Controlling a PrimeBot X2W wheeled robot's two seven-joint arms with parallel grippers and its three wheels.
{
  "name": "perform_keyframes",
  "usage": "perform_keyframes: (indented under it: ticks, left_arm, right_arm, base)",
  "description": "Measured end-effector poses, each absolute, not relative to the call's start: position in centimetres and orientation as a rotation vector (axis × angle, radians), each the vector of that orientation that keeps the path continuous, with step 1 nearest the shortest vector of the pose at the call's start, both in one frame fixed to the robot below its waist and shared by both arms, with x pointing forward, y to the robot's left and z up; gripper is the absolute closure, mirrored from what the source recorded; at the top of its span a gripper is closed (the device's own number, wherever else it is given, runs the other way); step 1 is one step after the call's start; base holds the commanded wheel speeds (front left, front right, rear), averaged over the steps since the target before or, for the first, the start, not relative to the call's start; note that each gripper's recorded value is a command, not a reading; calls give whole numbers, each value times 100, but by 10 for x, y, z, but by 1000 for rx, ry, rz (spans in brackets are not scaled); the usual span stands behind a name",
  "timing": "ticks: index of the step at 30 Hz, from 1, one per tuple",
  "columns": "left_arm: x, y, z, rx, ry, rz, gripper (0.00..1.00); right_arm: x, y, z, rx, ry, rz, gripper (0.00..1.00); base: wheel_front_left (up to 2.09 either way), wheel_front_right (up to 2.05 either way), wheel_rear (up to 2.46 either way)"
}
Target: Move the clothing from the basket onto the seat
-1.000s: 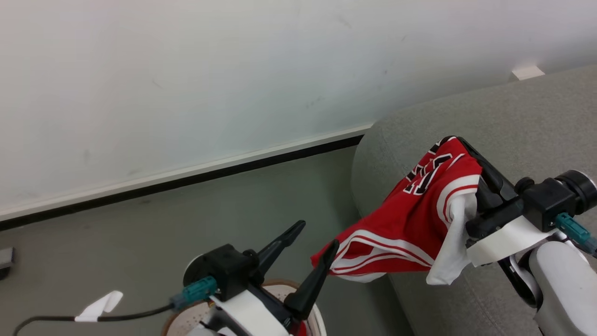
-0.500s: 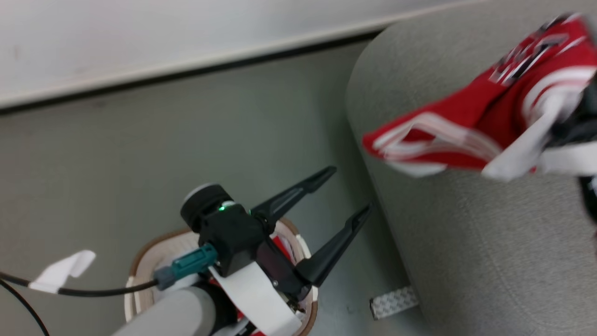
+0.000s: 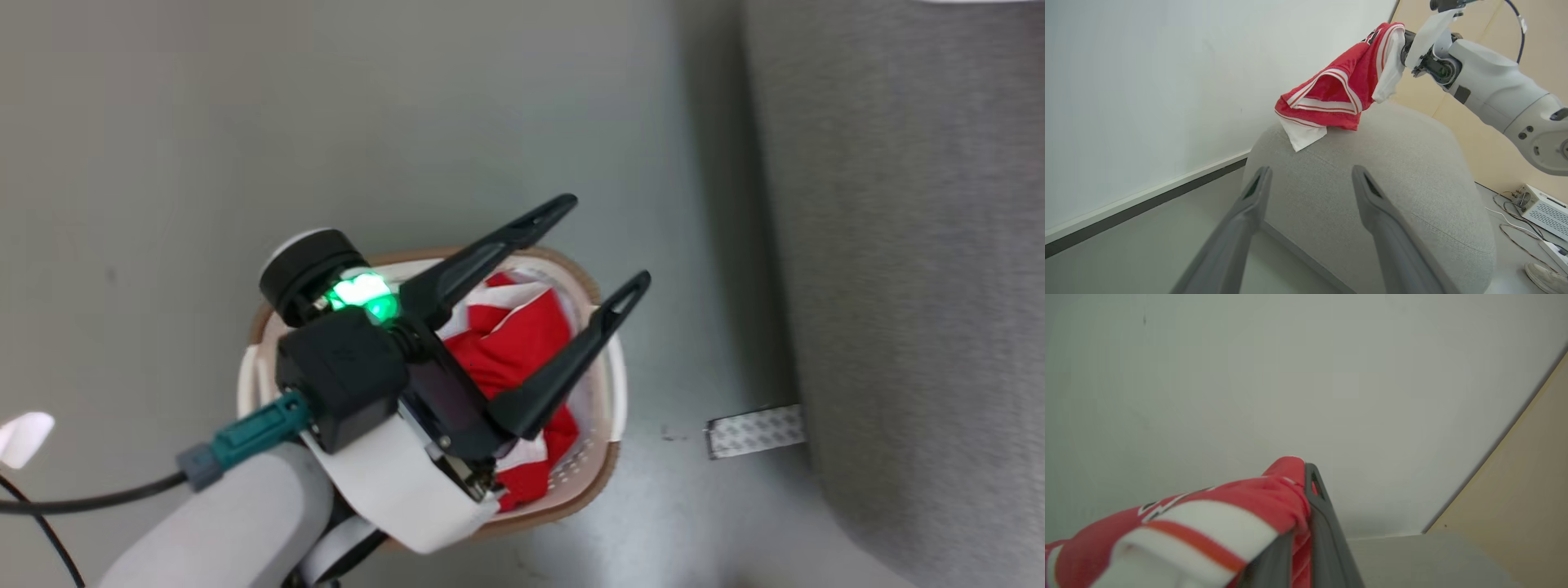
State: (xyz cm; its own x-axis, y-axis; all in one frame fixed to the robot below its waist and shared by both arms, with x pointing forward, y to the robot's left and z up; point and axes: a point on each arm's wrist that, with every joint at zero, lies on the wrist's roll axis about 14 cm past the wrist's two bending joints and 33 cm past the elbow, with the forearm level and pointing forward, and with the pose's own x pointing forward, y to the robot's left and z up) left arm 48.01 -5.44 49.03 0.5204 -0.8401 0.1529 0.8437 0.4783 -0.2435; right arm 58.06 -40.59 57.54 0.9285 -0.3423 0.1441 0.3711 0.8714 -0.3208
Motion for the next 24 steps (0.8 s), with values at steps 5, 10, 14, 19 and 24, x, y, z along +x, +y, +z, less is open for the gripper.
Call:
perform_keyframes:
  ticks: [5,10,14,19,24]
  left_arm:
    - [489,-29,466,-301,42,-930,0]
    - [484,-12,450,-284,101,-867,0]
    - [483,2,450,-246,100,-822,0]
    - [486,25,460,-208,57,-724,0]
    - [484,50,478,-176,-7,-600,0]
  right_arm:
    - [573,-422,492,-292,116,-450,100]
    - [527,-418,422,-223,303,-507,0]
    - [507,-407,415,-209,298,-504,0]
    - [482,-387,417,-214,275,-462,0]
    - [467,-356,439,-221,190,-377,0]
  base:
    - [0,0,0]
    - [0,0,0]
    - [0,0,0]
    - [0,0,0]
    - [0,0,0]
